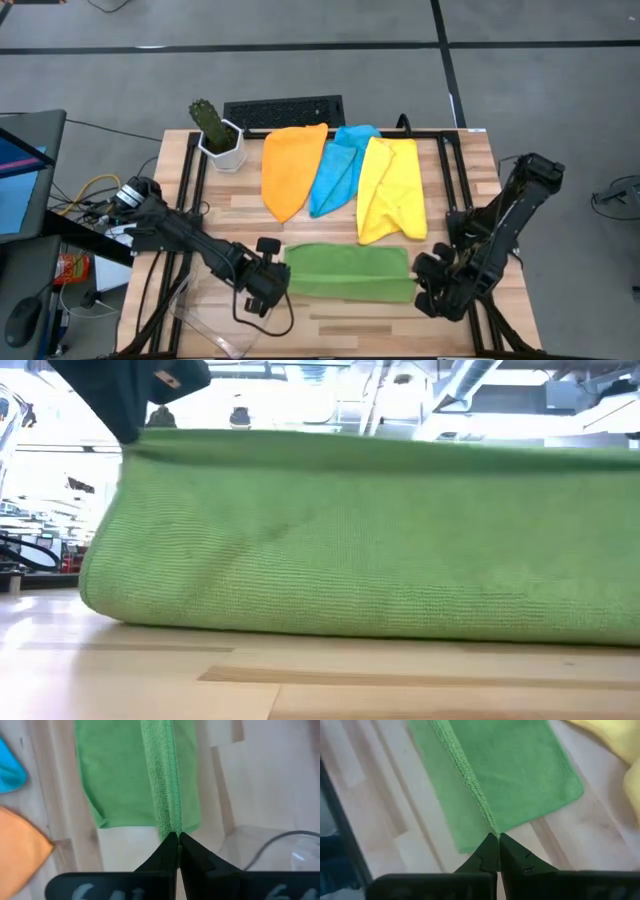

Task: Fold microfiber towels
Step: Fold the green microfiber towel

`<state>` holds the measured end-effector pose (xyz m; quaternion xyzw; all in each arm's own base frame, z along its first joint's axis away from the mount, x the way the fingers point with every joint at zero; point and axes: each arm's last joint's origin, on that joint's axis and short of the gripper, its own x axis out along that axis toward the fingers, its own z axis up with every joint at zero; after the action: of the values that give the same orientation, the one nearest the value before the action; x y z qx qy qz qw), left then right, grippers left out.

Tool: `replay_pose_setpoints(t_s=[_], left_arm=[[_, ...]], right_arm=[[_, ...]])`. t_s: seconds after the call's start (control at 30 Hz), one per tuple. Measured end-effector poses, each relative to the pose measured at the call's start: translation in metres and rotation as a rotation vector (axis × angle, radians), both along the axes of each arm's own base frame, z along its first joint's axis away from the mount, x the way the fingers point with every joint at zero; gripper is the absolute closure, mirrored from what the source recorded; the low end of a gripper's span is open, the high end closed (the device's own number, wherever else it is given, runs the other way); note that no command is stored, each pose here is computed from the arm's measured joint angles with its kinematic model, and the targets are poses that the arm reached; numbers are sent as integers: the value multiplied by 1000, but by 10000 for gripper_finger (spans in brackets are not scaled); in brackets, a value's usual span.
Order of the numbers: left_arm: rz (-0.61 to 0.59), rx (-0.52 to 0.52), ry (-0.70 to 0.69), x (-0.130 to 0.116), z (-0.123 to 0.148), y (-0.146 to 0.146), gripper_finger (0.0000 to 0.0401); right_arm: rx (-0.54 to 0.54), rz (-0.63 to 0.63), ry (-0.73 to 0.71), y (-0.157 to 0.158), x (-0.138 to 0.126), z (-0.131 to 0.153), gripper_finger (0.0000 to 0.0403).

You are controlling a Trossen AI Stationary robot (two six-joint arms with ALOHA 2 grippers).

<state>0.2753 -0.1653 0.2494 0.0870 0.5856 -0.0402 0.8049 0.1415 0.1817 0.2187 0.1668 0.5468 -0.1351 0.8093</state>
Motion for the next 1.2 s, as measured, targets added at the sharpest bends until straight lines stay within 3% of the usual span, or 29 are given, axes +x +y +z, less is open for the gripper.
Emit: replay_pose_setpoints(t_s=[0.23,0.5,0.8,1.2], left_arm=[[1,51,-12,6,-4,13,401],[59,4,27,7,-35,28,401],[101,21,25,13,-38,43,401],[121,27,-1,20,-37,54,401]], right_arm=[[-42,9,40,-16,6,-24,372],[-69,51,40,-26,14,-32,366],[-57,14,54,-39,15,-53,372],[-17,12,68,-38,15,-55,370]])
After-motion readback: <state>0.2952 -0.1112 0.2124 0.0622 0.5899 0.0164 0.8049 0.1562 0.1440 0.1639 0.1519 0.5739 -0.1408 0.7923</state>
